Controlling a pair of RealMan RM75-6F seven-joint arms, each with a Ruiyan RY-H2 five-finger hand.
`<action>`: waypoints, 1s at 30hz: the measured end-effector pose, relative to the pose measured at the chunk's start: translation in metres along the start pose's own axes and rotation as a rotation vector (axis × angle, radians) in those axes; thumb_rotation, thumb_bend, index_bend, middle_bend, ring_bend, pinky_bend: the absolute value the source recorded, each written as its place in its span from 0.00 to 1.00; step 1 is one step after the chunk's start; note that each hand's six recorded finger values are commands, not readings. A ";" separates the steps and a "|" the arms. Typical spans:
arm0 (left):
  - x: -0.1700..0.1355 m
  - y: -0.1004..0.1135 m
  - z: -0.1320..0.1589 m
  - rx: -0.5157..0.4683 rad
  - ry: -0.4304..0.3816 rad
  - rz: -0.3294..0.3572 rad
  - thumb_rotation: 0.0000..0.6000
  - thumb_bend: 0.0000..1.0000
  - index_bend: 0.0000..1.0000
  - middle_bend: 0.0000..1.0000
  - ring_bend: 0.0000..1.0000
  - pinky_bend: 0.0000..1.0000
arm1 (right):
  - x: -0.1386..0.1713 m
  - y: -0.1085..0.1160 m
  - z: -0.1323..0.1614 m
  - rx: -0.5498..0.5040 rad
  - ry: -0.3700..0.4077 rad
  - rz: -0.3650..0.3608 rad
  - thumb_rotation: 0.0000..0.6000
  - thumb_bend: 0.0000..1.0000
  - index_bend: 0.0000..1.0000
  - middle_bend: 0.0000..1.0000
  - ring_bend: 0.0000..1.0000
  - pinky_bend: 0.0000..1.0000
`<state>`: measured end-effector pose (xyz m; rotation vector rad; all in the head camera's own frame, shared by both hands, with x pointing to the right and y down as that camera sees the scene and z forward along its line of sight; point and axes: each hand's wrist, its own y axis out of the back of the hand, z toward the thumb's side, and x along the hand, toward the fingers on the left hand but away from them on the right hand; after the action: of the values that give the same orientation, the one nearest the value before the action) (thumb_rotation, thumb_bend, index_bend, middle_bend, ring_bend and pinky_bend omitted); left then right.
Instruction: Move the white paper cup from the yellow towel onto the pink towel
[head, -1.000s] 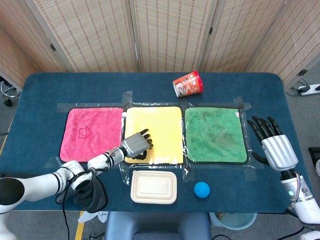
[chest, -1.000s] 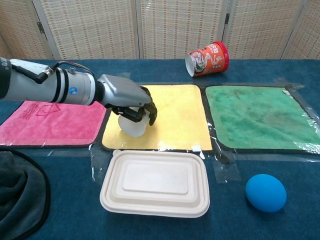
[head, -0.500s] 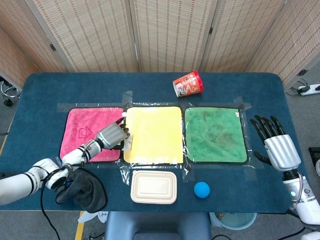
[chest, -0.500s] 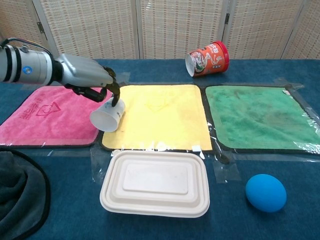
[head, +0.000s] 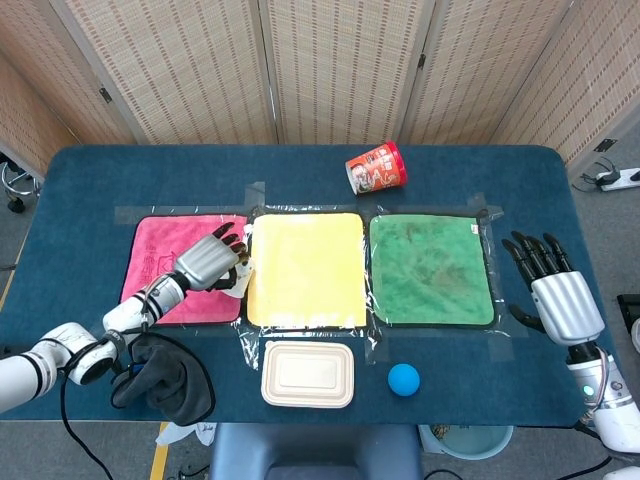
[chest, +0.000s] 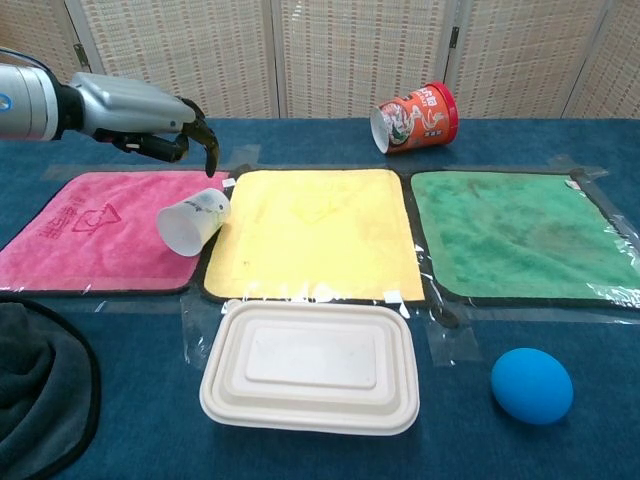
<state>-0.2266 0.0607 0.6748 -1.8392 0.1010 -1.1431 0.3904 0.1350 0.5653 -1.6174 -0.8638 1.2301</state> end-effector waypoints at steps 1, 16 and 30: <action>0.002 -0.001 0.005 0.002 -0.015 0.000 0.00 0.98 0.35 0.28 0.19 0.00 | 0.000 0.000 0.000 0.000 0.000 0.000 1.00 0.24 0.00 0.08 0.09 0.01; 0.031 -0.034 0.040 0.065 -0.058 -0.097 0.00 0.98 0.26 0.23 0.13 0.00 | 0.000 -0.002 0.000 -0.015 -0.002 -0.003 1.00 0.24 0.00 0.08 0.09 0.01; 0.021 -0.066 0.019 0.166 0.009 -0.186 0.00 0.98 0.31 0.22 0.11 0.00 | 0.001 -0.003 0.001 -0.022 0.005 -0.005 1.00 0.24 0.00 0.08 0.09 0.01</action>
<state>-0.2256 0.0995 0.7348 -1.7227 -0.1579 -1.2491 0.3893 0.1377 0.5679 -1.6336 -0.8809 1.2166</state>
